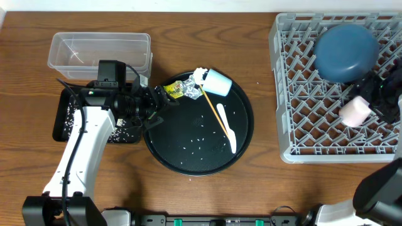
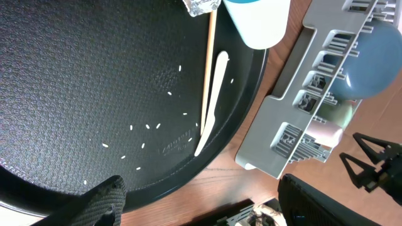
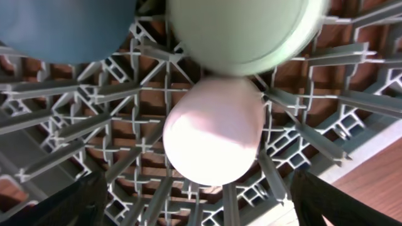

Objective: Sort waste into correct bins and load items into the dishwasher rack
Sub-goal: 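Lower the pink cup into the front right of the dish rack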

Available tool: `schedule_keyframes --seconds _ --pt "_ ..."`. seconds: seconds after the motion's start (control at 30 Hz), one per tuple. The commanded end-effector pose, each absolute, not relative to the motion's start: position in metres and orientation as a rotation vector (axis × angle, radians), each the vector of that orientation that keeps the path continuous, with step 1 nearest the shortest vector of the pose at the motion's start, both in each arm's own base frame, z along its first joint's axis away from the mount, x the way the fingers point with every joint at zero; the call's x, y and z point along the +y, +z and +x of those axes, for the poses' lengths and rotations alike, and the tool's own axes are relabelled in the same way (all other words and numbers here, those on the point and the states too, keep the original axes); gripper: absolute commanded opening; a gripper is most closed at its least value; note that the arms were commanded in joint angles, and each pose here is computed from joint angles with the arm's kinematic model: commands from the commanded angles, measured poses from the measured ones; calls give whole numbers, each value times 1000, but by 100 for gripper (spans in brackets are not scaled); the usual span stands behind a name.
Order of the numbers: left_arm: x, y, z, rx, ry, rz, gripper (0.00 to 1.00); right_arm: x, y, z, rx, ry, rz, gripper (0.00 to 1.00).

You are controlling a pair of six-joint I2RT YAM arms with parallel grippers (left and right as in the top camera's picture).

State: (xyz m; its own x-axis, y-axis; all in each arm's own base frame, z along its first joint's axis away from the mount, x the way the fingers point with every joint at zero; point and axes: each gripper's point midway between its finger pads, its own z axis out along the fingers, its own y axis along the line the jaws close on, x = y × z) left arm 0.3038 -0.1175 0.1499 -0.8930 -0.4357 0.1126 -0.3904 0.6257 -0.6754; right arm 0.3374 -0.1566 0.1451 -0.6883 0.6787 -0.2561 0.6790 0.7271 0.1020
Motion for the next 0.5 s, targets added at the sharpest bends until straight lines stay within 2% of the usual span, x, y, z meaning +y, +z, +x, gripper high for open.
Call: schedule_keyframes --seconds 0.0,0.17,0.3,0.37,0.47 --pt "-116 152 305 2772 -1109 -671 79 -147 136 341 2689 34 1049 89" --pt "-116 152 305 2772 -1107 -656 80 -140 152 345 2679 89 1013 92" --pt "-116 152 305 2772 -1099 -591 80 -132 182 344 2659 135 974 99" --pt "-116 153 306 2767 -1093 -548 80 -116 204 348 2645 259 871 99" --pt "-116 153 307 2764 -1089 -517 80 -66 244 355 2591 587 556 99"
